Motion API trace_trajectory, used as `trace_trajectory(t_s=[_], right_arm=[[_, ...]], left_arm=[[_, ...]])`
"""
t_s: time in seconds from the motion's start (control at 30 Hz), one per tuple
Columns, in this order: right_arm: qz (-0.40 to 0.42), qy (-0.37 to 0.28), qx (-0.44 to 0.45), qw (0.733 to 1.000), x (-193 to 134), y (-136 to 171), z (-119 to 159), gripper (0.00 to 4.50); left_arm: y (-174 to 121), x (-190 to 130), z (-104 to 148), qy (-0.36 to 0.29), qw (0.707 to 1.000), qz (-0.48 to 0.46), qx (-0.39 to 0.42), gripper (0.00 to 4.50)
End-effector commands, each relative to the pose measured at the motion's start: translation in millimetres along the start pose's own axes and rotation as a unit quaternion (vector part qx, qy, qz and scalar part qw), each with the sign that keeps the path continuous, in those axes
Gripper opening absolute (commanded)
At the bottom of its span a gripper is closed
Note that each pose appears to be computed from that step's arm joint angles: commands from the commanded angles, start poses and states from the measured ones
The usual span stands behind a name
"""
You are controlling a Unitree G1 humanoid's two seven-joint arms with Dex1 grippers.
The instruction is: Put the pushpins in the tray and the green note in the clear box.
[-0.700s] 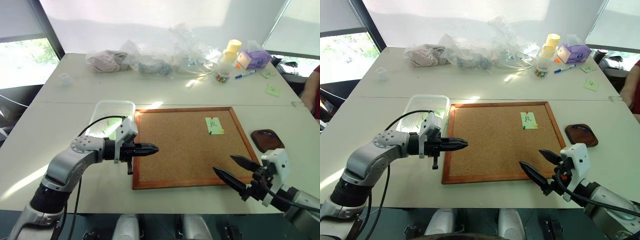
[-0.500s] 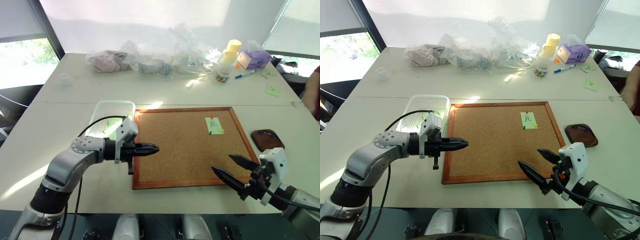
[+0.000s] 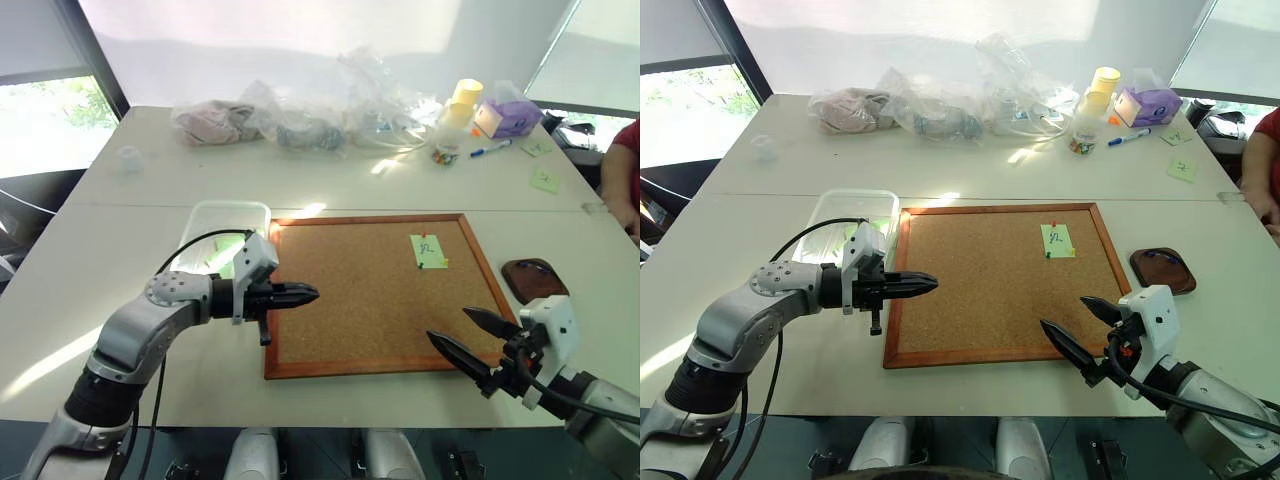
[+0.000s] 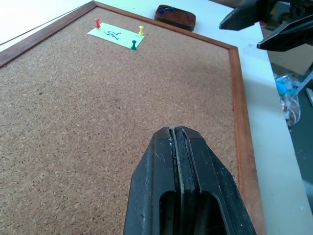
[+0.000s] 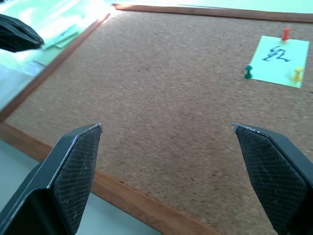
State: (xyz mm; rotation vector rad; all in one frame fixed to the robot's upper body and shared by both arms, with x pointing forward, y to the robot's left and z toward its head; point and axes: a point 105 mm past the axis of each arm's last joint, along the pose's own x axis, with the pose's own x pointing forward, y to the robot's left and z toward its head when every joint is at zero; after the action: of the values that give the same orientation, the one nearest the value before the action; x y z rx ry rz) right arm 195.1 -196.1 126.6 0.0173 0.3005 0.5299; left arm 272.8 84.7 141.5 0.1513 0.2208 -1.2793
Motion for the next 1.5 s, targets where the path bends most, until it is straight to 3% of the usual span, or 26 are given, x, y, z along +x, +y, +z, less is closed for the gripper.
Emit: trace_trajectory(t_s=[0.03,0.17,0.4,0.47,0.6,0.83,1.03,1.3,1.4,1.5], right_arm=[[-0.003,-0.031,-0.005,1.000,1.6,-1.5,11.3,4.50],[-0.001,-0.061,-0.005,0.998,9.2,-11.4,27.9,4.50],[-0.026,-0.097,-0.021,0.995,39.4,-41.9,52.7,4.50],[-0.055,-0.084,-0.038,0.994,61.0,-63.0,56.1,4.50],[-0.094,-0.057,-0.053,0.993,91.6,-91.8,58.5,4.50],[-0.094,-0.028,-0.044,0.994,127.4,-112.3,59.8,4.50],[-0.115,-0.031,-0.029,0.992,138.1,-128.5,59.5,4.50],[-0.101,-0.034,-0.033,0.994,147.1,-127.1,63.2,4.50],[-0.098,-0.030,-0.033,0.994,151.8,-127.0,62.1,3.72],[-0.090,-0.016,-0.029,0.995,155.5,-125.0,55.4,2.30]], left_arm=[[5.5,6.0,21.2,-0.019,0.999,-0.003,0.038,0.06],[10.1,34.6,34.2,-0.019,0.997,-0.036,0.070,0.06],[24.8,70.0,4.9,0.033,0.994,-0.046,0.098,0.06],[25.6,75.3,-3.2,0.047,0.992,-0.050,0.106,0.06],[24.7,78.6,-13.2,0.069,0.988,-0.057,0.122,0.06],[29.4,78.6,-27.3,0.108,0.984,-0.042,0.135,0.06],[25.8,79.6,-27.2,0.104,0.985,-0.046,0.129,0.06],[23.0,80.8,-29.0,0.107,0.985,-0.047,0.127,0.06],[23.6,81.6,-29.6,0.109,0.985,-0.047,0.126,0.00],[23.9,81.9,-30.3,0.110,0.985,-0.045,0.126,0.00]])
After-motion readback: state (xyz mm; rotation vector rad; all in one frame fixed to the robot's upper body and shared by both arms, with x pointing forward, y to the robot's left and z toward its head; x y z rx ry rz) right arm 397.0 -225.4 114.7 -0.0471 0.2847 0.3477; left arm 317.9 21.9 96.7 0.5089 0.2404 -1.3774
